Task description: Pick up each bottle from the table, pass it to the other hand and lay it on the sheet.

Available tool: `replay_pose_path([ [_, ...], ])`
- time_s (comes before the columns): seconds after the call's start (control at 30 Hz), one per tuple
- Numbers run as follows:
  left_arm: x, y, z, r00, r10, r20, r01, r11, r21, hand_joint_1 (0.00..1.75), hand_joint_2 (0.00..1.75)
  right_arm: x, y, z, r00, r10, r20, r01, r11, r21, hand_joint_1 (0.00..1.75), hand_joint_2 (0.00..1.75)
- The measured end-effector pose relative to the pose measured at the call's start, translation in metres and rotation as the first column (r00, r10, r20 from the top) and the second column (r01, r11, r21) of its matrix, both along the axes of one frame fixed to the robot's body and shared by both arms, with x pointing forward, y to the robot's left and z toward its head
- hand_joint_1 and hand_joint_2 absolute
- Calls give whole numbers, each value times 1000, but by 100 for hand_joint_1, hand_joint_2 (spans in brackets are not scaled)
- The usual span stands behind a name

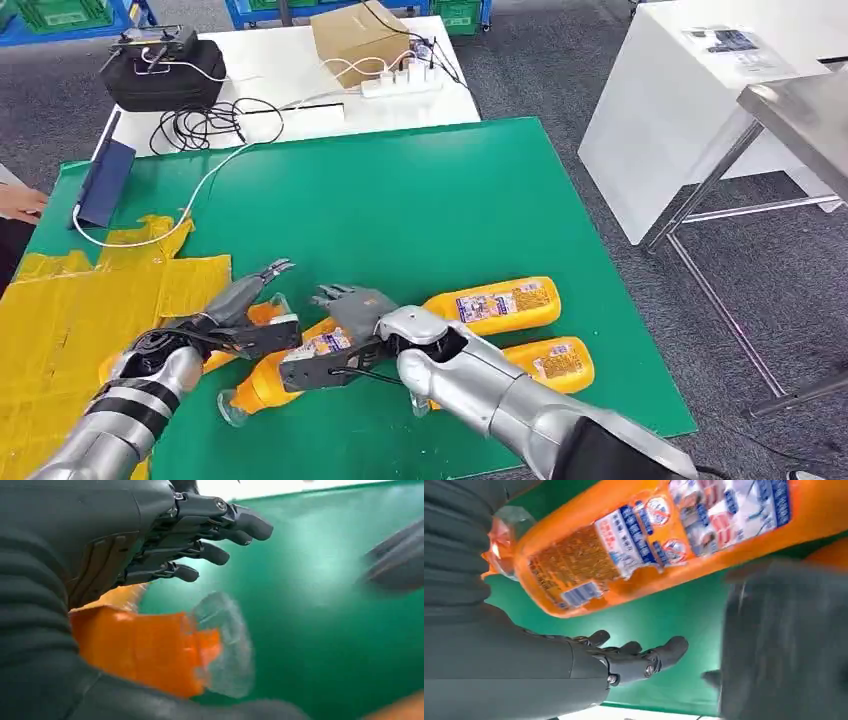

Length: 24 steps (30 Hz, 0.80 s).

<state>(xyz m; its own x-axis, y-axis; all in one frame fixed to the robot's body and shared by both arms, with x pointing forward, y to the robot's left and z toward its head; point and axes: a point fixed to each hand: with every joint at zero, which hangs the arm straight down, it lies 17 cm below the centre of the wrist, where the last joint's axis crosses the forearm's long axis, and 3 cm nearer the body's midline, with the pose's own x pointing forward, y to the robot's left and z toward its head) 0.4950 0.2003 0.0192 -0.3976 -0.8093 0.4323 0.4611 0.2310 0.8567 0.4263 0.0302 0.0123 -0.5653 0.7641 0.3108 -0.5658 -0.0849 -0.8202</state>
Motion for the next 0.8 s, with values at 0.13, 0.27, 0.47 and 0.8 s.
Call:
replay_pose_path([
  [0.13, -2, -11, 13, 999, -28, -37, 23, 993, -113, 0, 0, -5, 11, 0, 999, 42, 4, -42, 999, -33, 0, 175],
  [0.27, -2, -14, 21, 999, -37, -40, 31, 987, -155, 0, 0, -8, 14, -4, 997, 71, 9, -71, 995, -72, 0, 175],
  [0.47, 3, -28, 48, 998, -54, -31, 43, 958, -284, 0, 0, -32, 4, -39, 980, 196, -23, -195, 942, -272, 148, 175],
  [0.8, 12, -57, 101, 999, -42, 28, 50, 869, -493, 0, 0, -49, -31, -77, 952, 284, -110, -303, 840, -450, 154, 175],
])
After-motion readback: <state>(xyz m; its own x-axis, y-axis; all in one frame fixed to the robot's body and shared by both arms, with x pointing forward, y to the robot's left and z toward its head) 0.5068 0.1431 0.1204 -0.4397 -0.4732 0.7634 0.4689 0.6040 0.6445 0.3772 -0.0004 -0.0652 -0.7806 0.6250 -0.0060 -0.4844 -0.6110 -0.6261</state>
